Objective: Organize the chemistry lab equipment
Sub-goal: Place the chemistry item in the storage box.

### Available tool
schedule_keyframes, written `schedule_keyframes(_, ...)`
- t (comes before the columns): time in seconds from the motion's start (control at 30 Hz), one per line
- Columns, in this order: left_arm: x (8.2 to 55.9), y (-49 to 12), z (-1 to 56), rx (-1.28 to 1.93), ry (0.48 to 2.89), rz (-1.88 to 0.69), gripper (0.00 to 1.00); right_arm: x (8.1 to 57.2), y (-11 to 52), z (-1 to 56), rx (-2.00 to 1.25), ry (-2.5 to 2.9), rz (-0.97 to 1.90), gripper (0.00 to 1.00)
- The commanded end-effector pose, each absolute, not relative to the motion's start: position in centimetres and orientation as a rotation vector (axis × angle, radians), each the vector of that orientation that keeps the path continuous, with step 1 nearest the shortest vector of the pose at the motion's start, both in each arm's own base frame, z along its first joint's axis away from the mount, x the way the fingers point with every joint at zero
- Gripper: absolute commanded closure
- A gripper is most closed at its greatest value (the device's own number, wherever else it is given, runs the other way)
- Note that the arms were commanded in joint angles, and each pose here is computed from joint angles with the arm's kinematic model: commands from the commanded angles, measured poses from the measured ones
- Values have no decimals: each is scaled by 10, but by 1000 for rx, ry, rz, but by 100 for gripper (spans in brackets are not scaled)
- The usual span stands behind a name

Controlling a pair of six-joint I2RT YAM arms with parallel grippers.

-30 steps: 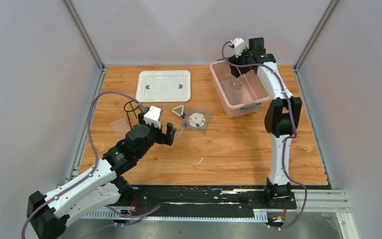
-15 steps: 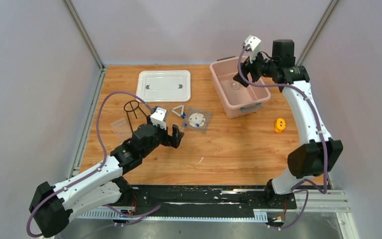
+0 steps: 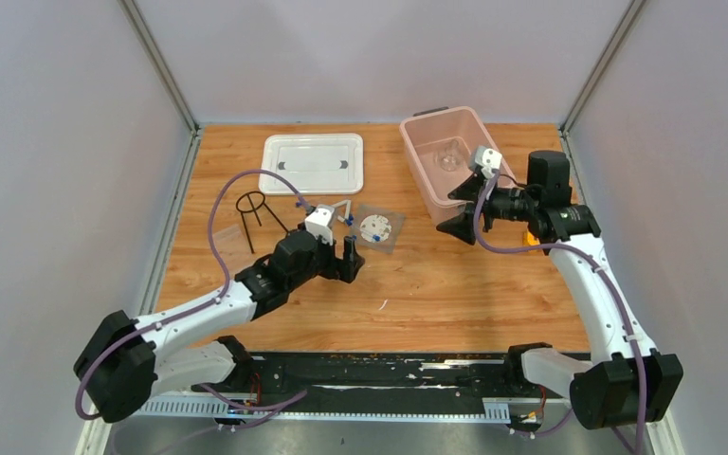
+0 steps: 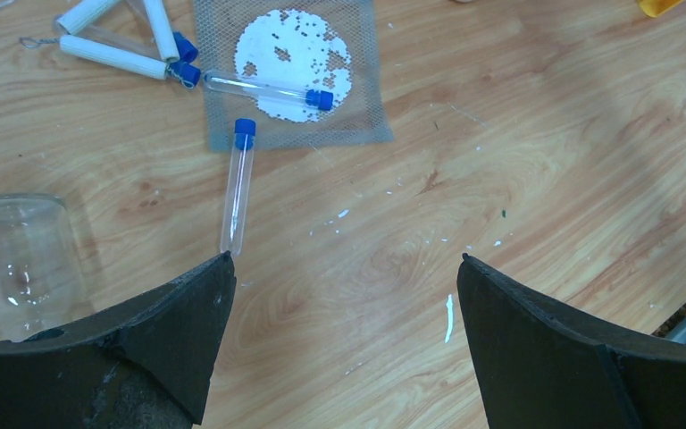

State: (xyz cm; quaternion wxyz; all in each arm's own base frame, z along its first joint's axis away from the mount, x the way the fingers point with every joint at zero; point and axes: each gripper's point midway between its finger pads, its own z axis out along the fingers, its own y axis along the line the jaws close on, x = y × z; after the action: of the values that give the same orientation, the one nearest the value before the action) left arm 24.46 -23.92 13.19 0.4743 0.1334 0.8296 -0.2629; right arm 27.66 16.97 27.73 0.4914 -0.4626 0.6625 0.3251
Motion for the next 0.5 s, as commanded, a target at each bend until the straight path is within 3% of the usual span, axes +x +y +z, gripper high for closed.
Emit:
schedule_keyframes(0.0, 263, -259, 154, 269, 2002, -699, 0, 268, 186, 284, -1170, 1433, 918, 21)
schedule_keyframes(0.47, 299, -224, 121, 416, 2157, -182, 1, 259, 192, 272, -1185, 1448, 1014, 21)
